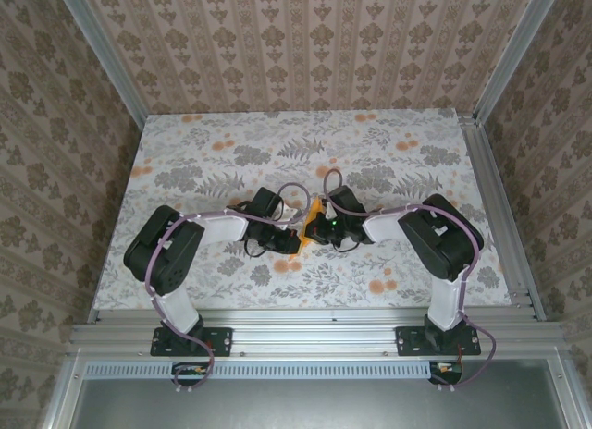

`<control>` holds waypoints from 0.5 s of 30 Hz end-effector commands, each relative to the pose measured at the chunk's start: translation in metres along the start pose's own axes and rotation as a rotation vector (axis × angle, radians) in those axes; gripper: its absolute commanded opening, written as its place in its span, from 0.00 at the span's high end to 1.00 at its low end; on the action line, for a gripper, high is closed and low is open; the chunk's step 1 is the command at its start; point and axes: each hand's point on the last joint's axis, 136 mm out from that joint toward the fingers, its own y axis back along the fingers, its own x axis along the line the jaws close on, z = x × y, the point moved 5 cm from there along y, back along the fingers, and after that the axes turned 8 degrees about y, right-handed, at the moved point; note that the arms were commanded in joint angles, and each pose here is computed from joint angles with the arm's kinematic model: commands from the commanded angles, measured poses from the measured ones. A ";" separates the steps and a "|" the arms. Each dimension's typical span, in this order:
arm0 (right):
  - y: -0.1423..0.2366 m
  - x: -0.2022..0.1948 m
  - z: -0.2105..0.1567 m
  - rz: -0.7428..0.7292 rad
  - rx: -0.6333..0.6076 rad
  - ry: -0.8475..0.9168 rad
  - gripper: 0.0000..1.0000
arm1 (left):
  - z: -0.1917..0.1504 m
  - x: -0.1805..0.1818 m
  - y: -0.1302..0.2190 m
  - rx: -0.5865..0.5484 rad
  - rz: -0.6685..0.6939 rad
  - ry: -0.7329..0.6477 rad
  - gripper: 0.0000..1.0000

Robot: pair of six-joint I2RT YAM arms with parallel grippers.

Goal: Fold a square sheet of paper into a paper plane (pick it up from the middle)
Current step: Fold the wing for the fifth time at the center of the table.

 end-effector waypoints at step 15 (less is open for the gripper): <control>0.038 0.003 0.002 -0.165 -0.073 0.083 1.00 | -0.034 0.032 -0.003 0.096 0.137 0.055 0.96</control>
